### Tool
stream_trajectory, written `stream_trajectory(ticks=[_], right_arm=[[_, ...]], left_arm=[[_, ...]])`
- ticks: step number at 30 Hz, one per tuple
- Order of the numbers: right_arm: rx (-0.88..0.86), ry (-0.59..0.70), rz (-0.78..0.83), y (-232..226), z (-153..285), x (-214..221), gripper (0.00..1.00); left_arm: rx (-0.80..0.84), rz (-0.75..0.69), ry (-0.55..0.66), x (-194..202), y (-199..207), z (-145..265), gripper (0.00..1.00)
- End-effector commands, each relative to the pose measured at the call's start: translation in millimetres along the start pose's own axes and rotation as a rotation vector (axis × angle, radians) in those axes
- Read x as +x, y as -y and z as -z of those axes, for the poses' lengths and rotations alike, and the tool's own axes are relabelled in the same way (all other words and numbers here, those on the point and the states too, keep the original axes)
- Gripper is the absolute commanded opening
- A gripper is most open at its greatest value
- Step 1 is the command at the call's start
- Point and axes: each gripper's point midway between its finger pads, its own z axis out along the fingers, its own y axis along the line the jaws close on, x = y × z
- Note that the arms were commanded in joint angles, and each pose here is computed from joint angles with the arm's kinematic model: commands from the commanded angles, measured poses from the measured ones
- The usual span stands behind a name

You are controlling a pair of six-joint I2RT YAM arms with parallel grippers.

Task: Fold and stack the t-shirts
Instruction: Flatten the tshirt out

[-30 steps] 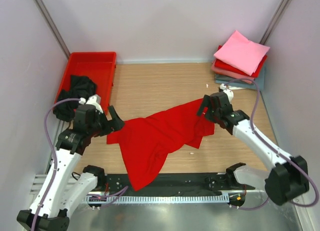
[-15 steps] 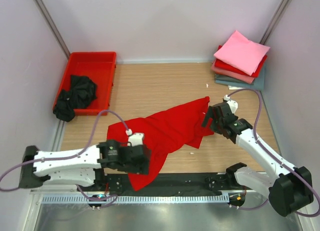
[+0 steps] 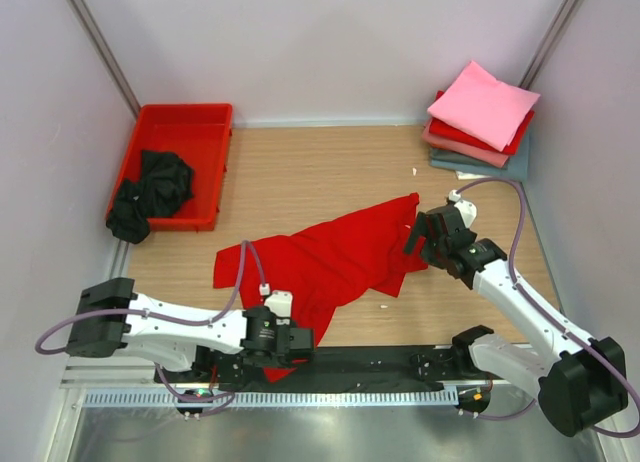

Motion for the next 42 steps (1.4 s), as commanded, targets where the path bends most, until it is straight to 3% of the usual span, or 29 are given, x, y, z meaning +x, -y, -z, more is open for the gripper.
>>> stream_trajectory(ticks=[1, 19, 25, 27, 29, 36, 42], right_arm=[[-0.028, 0.038, -0.005, -4, 3, -8, 0.98], [-0.023, 0.029, 0.009, -4, -2, -5, 0.98], [-0.02, 0.024, 0.013, -5, -3, -5, 0.98], [-0.017, 0.025, 0.013, -4, -4, -5, 0.98], [-0.017, 0.023, 0.012, -4, -4, -5, 0.98], [-0.046, 0.002, 0.001, -10, 0, -3, 0.98], [-0.102, -0.012, -0.062, -16, 10, 3, 0.98]], left_arm=[[0.029, 0.039, 0.041, -6, 18, -8, 0.57], [-0.015, 0.067, -0.013, 12, 0, -27, 0.36], [-0.003, 0.072, -0.016, 13, -1, -30, 0.18], [-0.008, 0.067, -0.009, 12, -2, -30, 0.02], [0.0, 0.068, 0.002, 8, 1, -24, 0.0], [-0.019, -0.008, 0.148, -37, 0, 33, 0.0], [0.039, 0.066, 0.275, -101, -20, 63, 0.0]])
